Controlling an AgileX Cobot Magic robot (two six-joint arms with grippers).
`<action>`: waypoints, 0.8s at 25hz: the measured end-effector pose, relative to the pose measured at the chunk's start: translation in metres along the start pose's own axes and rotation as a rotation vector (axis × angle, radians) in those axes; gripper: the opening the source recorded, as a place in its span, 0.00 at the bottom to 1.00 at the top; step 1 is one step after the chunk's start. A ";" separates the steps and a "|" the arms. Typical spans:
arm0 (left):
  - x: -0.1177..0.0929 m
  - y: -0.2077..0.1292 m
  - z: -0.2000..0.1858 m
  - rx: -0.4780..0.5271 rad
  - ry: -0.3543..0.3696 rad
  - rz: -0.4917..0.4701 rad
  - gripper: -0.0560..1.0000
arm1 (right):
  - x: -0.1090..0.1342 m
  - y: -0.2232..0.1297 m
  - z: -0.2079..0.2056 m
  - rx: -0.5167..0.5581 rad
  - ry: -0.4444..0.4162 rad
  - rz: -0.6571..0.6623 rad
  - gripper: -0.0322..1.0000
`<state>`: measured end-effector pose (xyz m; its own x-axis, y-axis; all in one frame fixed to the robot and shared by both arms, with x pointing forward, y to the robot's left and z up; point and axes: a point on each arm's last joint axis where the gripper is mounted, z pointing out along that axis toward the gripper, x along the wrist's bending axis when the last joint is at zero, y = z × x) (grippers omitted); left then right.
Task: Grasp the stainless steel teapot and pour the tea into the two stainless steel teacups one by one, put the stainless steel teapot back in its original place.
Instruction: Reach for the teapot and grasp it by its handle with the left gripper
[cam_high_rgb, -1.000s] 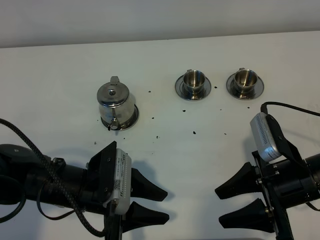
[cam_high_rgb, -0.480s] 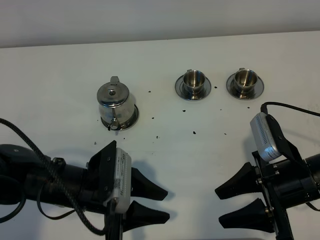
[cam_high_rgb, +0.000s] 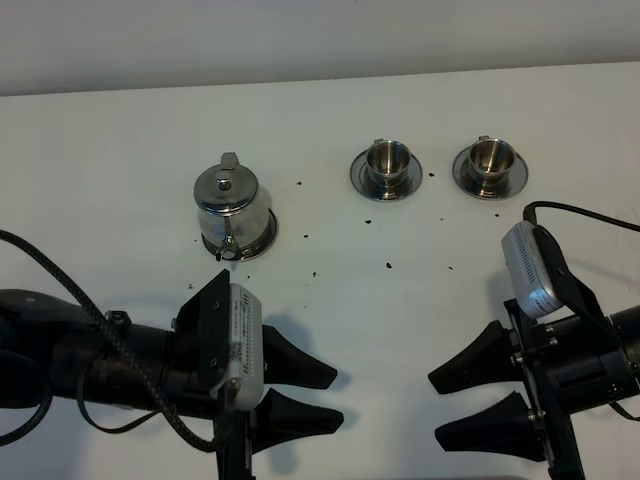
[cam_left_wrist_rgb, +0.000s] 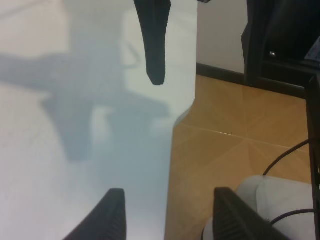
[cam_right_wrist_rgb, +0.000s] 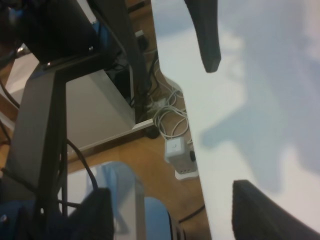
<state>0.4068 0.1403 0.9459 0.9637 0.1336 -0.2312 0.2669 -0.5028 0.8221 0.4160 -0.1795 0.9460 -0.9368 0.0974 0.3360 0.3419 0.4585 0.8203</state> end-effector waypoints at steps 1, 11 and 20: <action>0.001 0.000 0.000 0.000 0.006 -0.008 0.46 | 0.000 0.000 0.000 -0.004 -0.004 0.003 0.52; 0.015 0.023 -0.023 -0.042 0.323 -0.124 0.46 | -0.014 0.015 -0.015 0.016 -0.270 0.102 0.52; 0.023 0.055 -0.057 -0.186 0.582 -0.327 0.46 | -0.009 0.045 -0.046 -0.030 -0.538 0.247 0.52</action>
<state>0.4444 0.1642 1.0156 0.6665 0.7159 -0.2080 0.4905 -0.2110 0.8455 0.4431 -0.2003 1.0006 -0.7323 0.6360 0.2435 0.5494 0.3406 0.7630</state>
